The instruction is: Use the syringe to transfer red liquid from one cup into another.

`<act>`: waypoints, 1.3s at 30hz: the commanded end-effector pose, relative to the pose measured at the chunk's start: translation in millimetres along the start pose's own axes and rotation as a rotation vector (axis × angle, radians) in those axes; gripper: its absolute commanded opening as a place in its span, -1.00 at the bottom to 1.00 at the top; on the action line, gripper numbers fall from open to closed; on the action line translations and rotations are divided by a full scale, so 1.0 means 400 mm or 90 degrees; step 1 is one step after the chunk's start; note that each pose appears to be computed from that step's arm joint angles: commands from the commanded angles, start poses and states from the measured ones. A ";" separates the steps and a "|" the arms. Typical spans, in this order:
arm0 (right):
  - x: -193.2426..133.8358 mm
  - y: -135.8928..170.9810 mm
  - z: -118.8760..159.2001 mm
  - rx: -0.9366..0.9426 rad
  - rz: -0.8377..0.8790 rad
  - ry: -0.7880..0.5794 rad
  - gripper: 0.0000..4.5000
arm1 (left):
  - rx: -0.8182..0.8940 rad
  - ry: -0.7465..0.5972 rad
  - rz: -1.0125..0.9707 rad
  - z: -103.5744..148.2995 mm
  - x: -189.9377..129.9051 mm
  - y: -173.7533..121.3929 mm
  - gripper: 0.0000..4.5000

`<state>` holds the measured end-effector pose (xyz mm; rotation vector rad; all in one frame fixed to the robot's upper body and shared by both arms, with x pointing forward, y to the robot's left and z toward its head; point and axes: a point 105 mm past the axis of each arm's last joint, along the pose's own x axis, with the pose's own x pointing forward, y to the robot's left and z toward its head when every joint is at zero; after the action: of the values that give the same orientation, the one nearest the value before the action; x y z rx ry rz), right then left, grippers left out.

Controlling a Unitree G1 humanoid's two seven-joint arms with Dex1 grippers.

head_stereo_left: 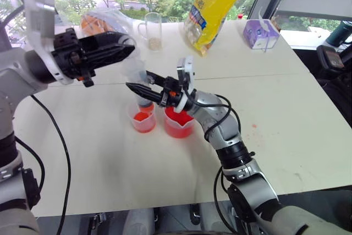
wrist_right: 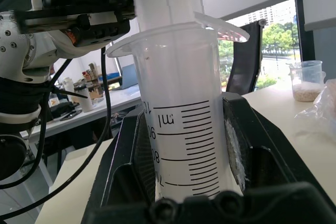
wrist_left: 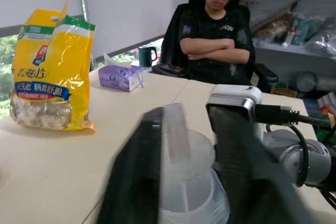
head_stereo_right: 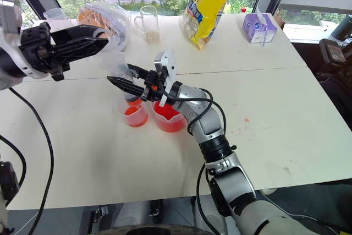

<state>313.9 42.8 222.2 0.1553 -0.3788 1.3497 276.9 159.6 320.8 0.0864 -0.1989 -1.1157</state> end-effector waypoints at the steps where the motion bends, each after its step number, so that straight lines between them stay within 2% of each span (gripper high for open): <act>1: 0.013 0.010 0.037 -0.026 0.013 -0.029 -0.37 | 0.025 -0.016 -0.012 0.019 0.002 -0.012 -0.99; 5: 0.019 0.010 0.051 -0.033 0.015 -0.038 -0.37 | 0.027 0.003 -0.016 0.002 0.005 -0.017 -0.99; 16: 0.045 -0.007 0.140 -0.058 0.006 -0.093 -0.37 | 0.013 0.069 -0.028 -0.087 0.009 -0.033 -0.99; 27: 0.061 -0.010 0.196 -0.053 0.002 -0.131 -0.37 | 0.001 0.082 -0.033 -0.111 0.006 -0.043 -0.99; 31: 0.062 -0.007 0.197 -0.052 0.004 -0.130 -0.37 | -0.001 0.084 -0.033 -0.113 0.004 -0.044 -0.99; 35: 0.063 -0.001 0.178 -0.041 0.009 -0.119 -0.37 | -0.018 0.064 -0.021 -0.090 0.003 -0.031 -0.99; 36: 0.063 0.002 0.171 -0.037 0.011 -0.116 -0.37 | -0.022 0.059 -0.018 -0.084 0.002 -0.027 -0.62; 38: 0.065 0.005 0.159 -0.023 0.010 -0.112 -0.37 | -0.027 0.055 -0.011 -0.075 -0.003 -0.020 -0.33; 39: 0.066 0.008 0.151 -0.017 0.011 -0.108 -0.37 | -0.025 0.053 -0.005 -0.070 -0.005 -0.016 -0.07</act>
<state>325.8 44.9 242.1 0.2068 -0.3529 1.3029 277.7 165.3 302.9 0.1068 -0.1739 -1.0784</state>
